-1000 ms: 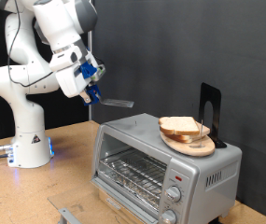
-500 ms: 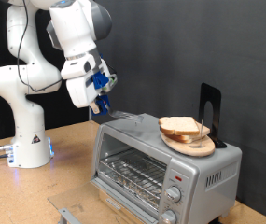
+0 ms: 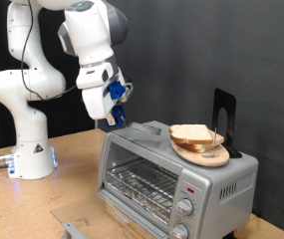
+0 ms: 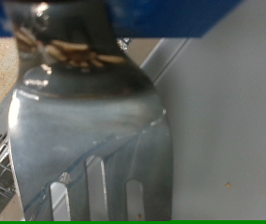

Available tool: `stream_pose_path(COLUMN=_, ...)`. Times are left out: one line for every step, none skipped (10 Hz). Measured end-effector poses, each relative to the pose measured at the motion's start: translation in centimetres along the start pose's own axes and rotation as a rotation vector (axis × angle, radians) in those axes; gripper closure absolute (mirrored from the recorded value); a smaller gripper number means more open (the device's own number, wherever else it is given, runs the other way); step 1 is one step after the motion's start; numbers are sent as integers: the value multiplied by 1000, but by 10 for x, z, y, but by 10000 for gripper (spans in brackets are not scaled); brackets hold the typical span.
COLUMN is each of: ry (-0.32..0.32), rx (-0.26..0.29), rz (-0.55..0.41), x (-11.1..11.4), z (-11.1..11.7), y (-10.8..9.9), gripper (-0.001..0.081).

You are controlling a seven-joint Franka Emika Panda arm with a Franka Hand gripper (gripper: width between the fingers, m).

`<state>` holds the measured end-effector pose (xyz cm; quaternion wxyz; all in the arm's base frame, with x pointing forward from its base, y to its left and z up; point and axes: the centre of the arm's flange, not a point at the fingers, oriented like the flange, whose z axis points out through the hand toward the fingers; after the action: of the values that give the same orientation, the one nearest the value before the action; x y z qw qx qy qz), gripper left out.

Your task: Make a piece of toast with the oven

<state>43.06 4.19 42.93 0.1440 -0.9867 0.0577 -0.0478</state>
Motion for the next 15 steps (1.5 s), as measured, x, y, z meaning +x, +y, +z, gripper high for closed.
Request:
stream_pose_path(ry=0, rx=0, rz=5, x=2, z=0, y=-3, gripper=403)
stream_pose_path(ry=-2, rx=-1, rz=12, x=5, z=1, y=-7, gripper=403)
stream_pose_path(ry=-7, rx=-4, rz=18, x=7, z=3, y=-9, gripper=403)
stream_pose_path(ry=-10, rx=-6, rz=22, x=9, z=4, y=-10, gripper=403)
stream_pose_path(ry=-13, rx=-7, rz=26, x=12, z=6, y=-11, gripper=403)
stream_pose_path(ry=-10, rx=-7, rz=29, x=14, z=8, y=-12, gripper=403)
stream_pose_path(ry=-4, rx=-7, rz=29, x=16, z=8, y=-13, gripper=403)
stream_pose_path(ry=6, rx=-6, rz=27, x=19, z=7, y=-14, gripper=403)
stream_pose_path(ry=16, rx=-4, rz=25, x=21, z=5, y=-15, gripper=403)
stream_pose_path(ry=26, rx=-2, rz=21, x=23, z=2, y=-16, gripper=403)
stream_pose_path(ry=32, rx=1, rz=16, x=24, z=0, y=-17, gripper=403)
stream_pose_path(ry=38, rx=5, rz=6, x=24, z=-2, y=-18, gripper=403)
stream_pose_path(ry=45, rx=9, rz=3, x=23, z=-5, y=-18, gripper=403)
stream_pose_path(ry=51, rx=13, rz=2, x=23, z=-8, y=-19, gripper=403)
stream_pose_path(ry=56, rx=15, rz=4, x=23, z=-10, y=-19, gripper=403)
